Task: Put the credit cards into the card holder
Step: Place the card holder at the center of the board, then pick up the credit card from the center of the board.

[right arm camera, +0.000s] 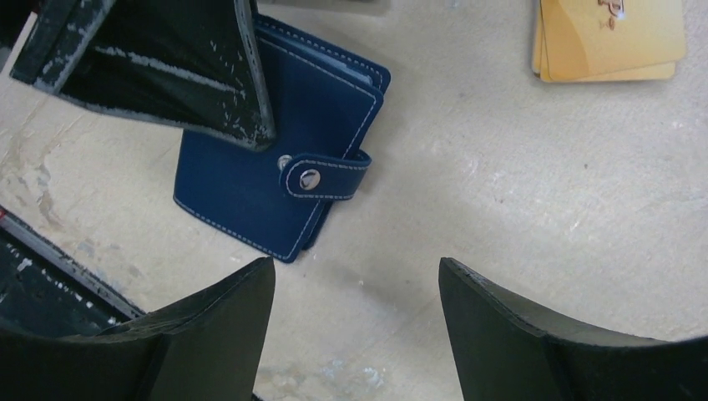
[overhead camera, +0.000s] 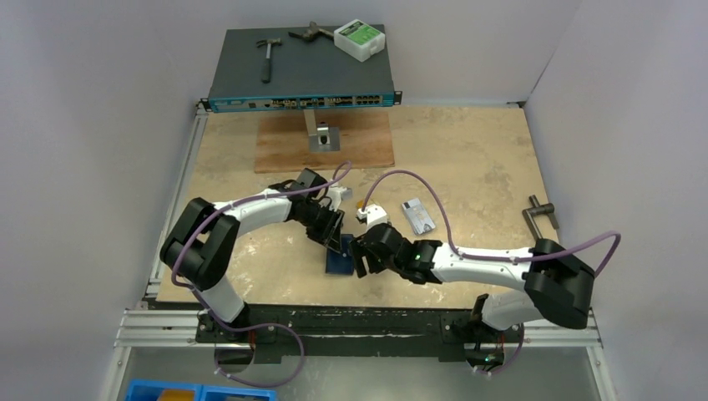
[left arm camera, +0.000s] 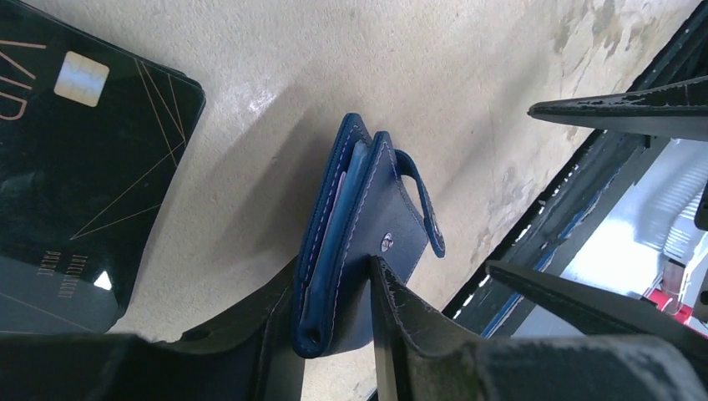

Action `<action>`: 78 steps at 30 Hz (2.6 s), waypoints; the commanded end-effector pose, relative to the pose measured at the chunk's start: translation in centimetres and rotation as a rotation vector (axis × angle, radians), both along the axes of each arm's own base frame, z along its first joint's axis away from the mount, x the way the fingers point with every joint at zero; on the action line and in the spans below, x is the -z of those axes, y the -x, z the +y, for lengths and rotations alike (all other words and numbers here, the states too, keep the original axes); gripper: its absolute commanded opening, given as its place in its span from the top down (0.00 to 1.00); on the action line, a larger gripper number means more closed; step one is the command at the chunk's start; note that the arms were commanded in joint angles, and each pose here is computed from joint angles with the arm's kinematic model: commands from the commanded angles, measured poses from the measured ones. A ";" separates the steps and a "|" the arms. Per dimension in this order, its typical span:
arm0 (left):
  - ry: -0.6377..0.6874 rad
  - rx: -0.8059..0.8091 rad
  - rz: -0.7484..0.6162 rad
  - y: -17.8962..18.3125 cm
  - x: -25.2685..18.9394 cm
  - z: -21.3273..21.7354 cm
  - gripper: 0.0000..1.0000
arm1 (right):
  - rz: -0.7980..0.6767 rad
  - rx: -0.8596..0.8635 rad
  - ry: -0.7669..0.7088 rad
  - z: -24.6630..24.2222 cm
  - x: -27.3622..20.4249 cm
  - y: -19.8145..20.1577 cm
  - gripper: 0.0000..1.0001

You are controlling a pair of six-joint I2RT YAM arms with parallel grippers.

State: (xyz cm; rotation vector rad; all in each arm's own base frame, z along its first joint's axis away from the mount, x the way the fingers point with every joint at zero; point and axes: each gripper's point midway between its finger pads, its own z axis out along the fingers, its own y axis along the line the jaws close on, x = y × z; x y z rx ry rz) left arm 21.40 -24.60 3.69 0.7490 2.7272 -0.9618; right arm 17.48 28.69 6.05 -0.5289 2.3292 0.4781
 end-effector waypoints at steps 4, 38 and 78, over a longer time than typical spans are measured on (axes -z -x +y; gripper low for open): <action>0.005 0.001 -0.053 -0.7 0.1 0.3 0.70 | -0.135 0.031 -0.061 3.1 -2.7 -3.4 0.25; 0.035 0.186 -0.371 -0.2 -12.2 8.0 0.02 | -0.152 0.120 0.049 1.9 1.0 -4.8 0.74; -0.196 0.415 -0.863 -11.6 -3.4 7.2 0.07 | 0.106 0.032 -0.381 9.0 0.9 -15.3 0.38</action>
